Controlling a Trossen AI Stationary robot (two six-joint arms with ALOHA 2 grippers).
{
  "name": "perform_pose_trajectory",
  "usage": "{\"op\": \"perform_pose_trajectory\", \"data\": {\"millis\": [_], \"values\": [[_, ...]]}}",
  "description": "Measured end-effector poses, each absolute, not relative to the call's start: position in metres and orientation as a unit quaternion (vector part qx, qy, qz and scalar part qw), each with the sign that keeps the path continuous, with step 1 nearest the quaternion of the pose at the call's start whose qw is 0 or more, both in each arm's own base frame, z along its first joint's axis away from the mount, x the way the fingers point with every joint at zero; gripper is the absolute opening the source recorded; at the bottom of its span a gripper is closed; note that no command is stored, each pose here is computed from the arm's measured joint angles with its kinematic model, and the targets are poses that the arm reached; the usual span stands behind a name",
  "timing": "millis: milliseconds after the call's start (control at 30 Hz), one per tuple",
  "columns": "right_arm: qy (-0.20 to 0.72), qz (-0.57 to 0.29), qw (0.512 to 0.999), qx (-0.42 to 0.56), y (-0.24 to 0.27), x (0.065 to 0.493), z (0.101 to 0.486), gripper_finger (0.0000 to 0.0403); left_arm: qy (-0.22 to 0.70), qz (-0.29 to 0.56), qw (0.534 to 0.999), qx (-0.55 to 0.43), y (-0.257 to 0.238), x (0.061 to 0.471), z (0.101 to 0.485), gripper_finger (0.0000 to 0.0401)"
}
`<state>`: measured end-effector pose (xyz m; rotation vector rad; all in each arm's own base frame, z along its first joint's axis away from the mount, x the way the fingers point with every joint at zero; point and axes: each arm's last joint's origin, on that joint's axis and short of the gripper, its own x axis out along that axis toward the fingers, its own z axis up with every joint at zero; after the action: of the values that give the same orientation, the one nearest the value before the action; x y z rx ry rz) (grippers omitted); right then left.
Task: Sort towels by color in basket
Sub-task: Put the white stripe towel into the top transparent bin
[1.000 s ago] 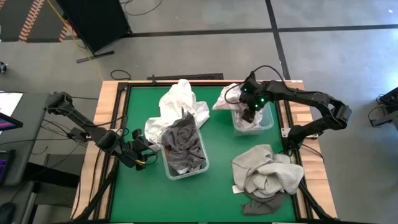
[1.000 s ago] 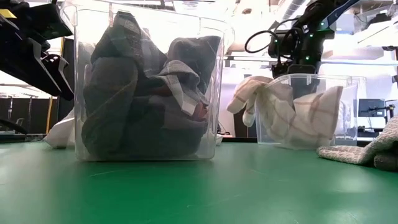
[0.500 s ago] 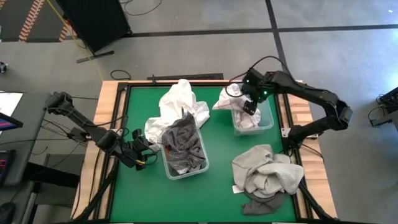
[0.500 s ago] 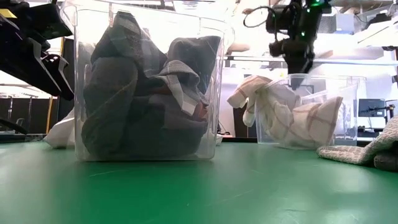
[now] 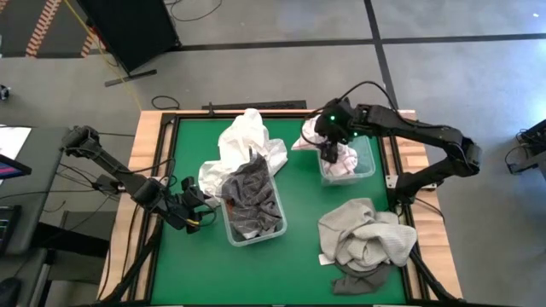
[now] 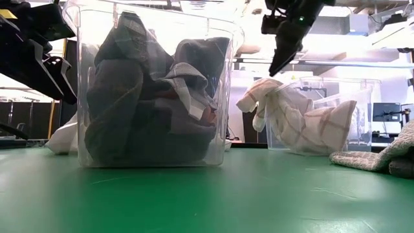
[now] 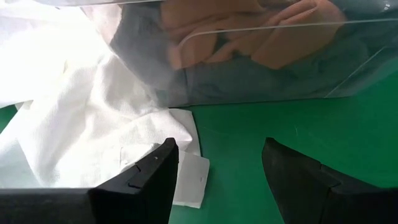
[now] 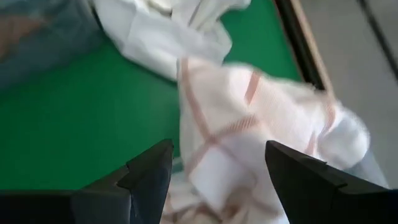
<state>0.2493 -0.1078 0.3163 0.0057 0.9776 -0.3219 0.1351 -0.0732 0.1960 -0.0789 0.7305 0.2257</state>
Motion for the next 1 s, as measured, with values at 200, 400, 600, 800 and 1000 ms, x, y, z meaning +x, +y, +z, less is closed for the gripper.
{"op": "perform_pose_trajectory", "data": {"millis": [200, 400, 600, 800, 1000], "values": [[0.446, -0.165, 0.880, -0.008, -0.112, 0.252, 0.319, 0.0286, 0.356, 0.110, 0.927, -0.038, -0.073, 0.135, 0.196, 0.0221], [0.449, -0.185, 0.874, 0.014, -0.124, 0.255, 0.312, 0.0286, 0.356, 0.110, 0.927, -0.038, -0.073, 0.135, 0.196, 0.0221], [0.497, -0.167, 0.851, 0.028, -0.136, 0.273, 0.281, 0.0286, 0.357, 0.110, 0.927, -0.038, -0.073, 0.135, 0.196, 0.0221], [0.510, -0.159, 0.846, 0.013, -0.143, 0.283, 0.269, 0.0266, 0.357, 0.110, 0.927, -0.038, -0.073, 0.135, 0.196, 0.0221], [0.509, -0.172, 0.843, -0.018, -0.137, 0.277, 0.278, 0.0126, 0.358, 0.110, 0.927, -0.037, -0.073, 0.135, 0.196, 0.0221]]}}
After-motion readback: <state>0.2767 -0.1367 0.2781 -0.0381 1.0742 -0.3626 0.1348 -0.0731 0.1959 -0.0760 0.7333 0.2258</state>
